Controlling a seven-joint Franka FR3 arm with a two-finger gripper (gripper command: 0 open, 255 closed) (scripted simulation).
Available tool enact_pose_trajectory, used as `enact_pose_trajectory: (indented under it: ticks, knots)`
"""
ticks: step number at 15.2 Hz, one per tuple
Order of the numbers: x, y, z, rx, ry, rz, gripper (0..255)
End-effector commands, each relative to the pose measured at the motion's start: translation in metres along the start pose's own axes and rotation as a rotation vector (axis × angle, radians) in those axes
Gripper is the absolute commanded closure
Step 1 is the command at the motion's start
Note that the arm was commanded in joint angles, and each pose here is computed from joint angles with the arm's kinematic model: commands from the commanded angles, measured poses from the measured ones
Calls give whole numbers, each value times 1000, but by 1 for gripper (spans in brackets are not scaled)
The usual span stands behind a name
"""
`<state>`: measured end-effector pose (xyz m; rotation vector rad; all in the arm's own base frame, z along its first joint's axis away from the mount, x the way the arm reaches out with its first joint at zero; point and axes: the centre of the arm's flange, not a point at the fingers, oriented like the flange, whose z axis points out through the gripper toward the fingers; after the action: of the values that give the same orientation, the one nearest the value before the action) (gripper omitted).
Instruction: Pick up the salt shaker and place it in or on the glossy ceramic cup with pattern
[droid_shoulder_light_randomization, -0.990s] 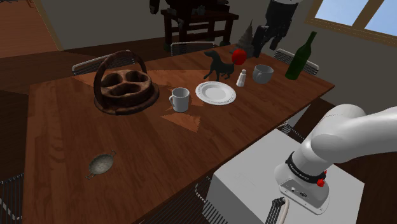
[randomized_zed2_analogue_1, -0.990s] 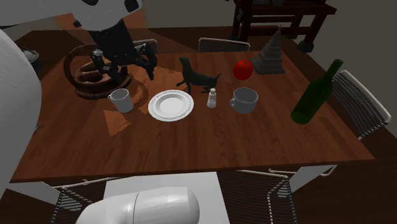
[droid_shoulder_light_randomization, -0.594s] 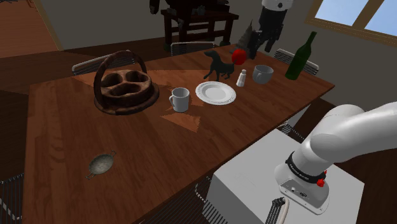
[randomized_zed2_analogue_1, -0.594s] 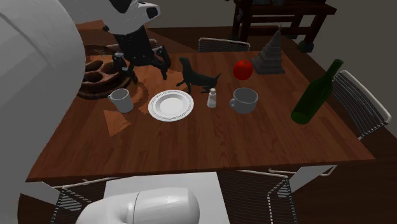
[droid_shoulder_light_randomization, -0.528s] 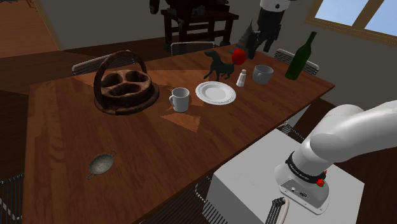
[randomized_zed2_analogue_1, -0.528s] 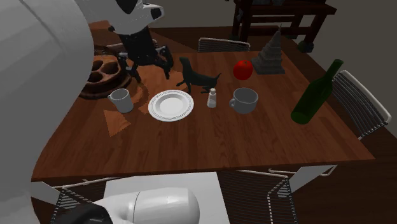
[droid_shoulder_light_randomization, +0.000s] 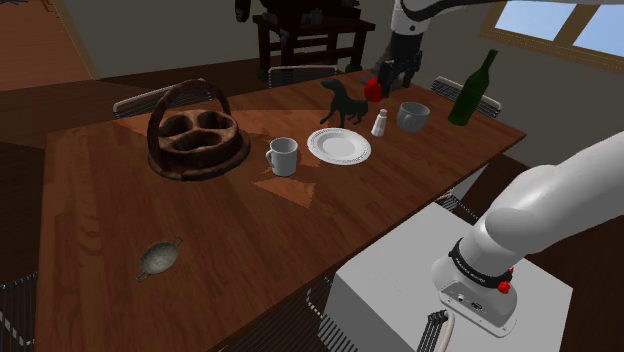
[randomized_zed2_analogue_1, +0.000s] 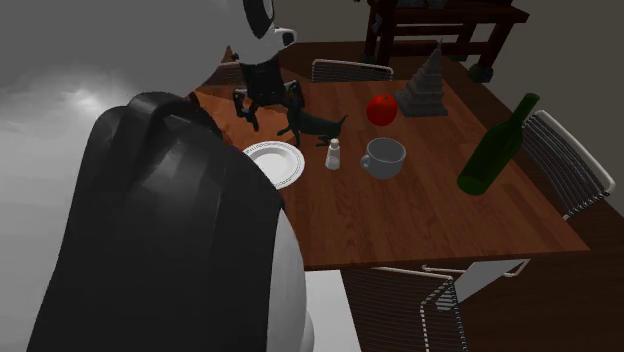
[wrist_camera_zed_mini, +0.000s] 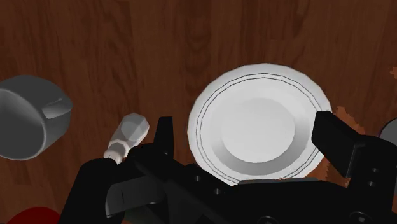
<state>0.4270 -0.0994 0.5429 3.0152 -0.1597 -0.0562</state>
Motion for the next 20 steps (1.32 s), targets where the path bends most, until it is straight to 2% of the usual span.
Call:
enact_pose_trajectory:
  ticks: [1,20]
  knots:
    - [19,13,16,-1,-20,-5,0]
    - [189,140,183,-4,-209,-42,0]
